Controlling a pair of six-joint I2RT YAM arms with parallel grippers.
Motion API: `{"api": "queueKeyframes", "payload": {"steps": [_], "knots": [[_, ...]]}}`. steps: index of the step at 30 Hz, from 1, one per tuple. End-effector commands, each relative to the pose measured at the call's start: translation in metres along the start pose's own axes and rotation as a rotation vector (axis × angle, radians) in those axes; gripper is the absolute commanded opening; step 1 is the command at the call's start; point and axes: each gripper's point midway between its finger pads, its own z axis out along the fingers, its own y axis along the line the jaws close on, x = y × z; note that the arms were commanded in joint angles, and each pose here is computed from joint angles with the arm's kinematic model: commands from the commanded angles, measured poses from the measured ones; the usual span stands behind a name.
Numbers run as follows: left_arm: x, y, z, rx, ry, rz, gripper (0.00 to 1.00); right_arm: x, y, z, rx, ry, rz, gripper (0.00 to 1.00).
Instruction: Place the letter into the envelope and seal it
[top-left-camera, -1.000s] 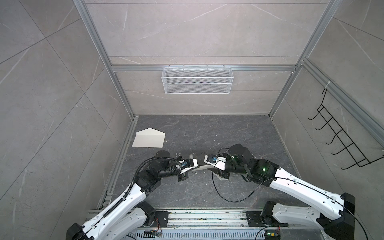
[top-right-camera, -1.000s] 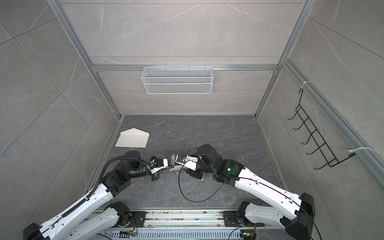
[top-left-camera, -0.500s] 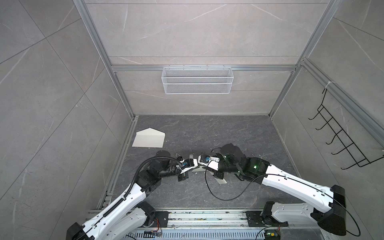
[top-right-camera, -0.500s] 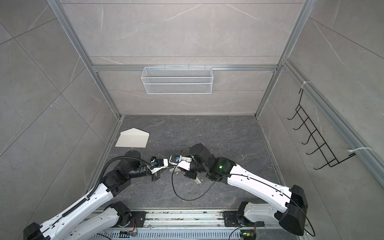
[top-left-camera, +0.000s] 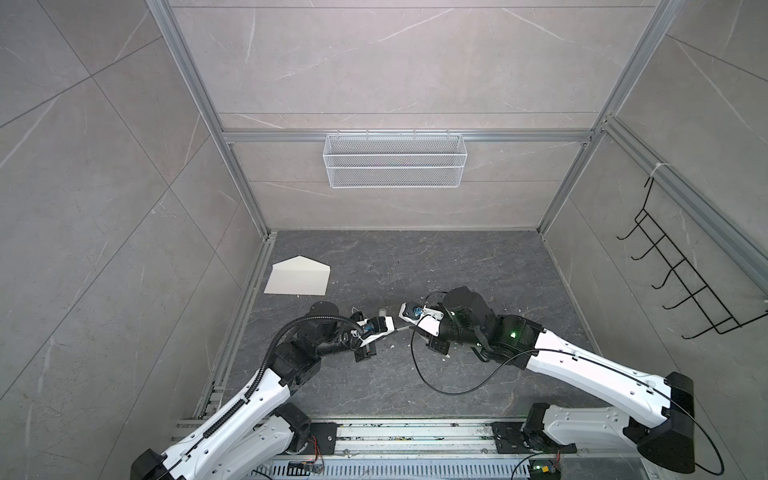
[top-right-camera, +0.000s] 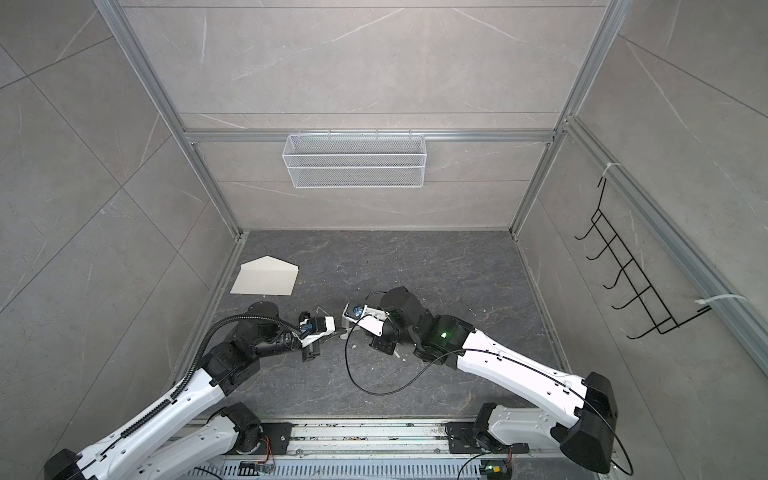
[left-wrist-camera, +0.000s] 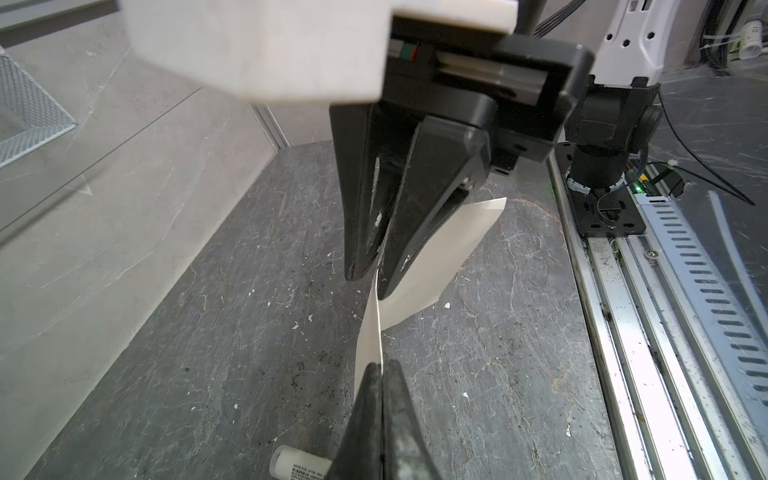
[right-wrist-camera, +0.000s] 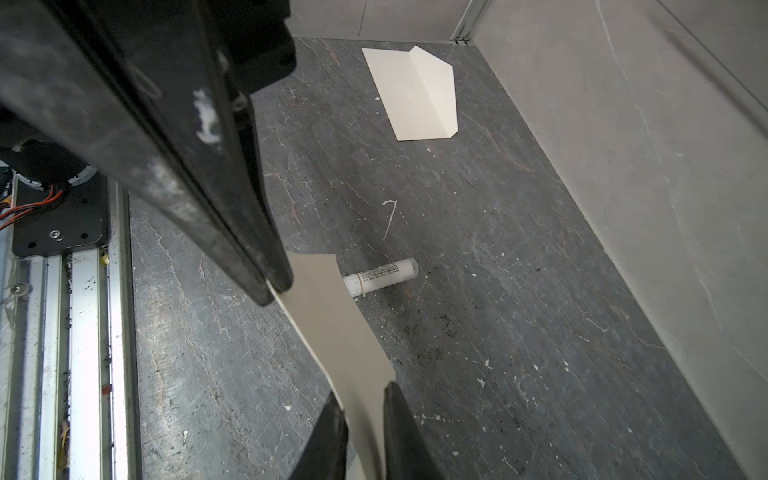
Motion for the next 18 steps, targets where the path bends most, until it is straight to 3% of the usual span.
{"api": "queueKeyframes", "payload": {"steps": [1,18], "knots": [[-0.005,0.006,-0.004,-0.040,-0.014,0.009,0.00,0.010,-0.010,-0.008,0.058,0.028,0.049,0.19],[-0.007,0.014,-0.011,-0.112,-0.016,0.011,0.00,0.045,-0.023,-0.017,0.146,0.096,0.139,0.11]]}}
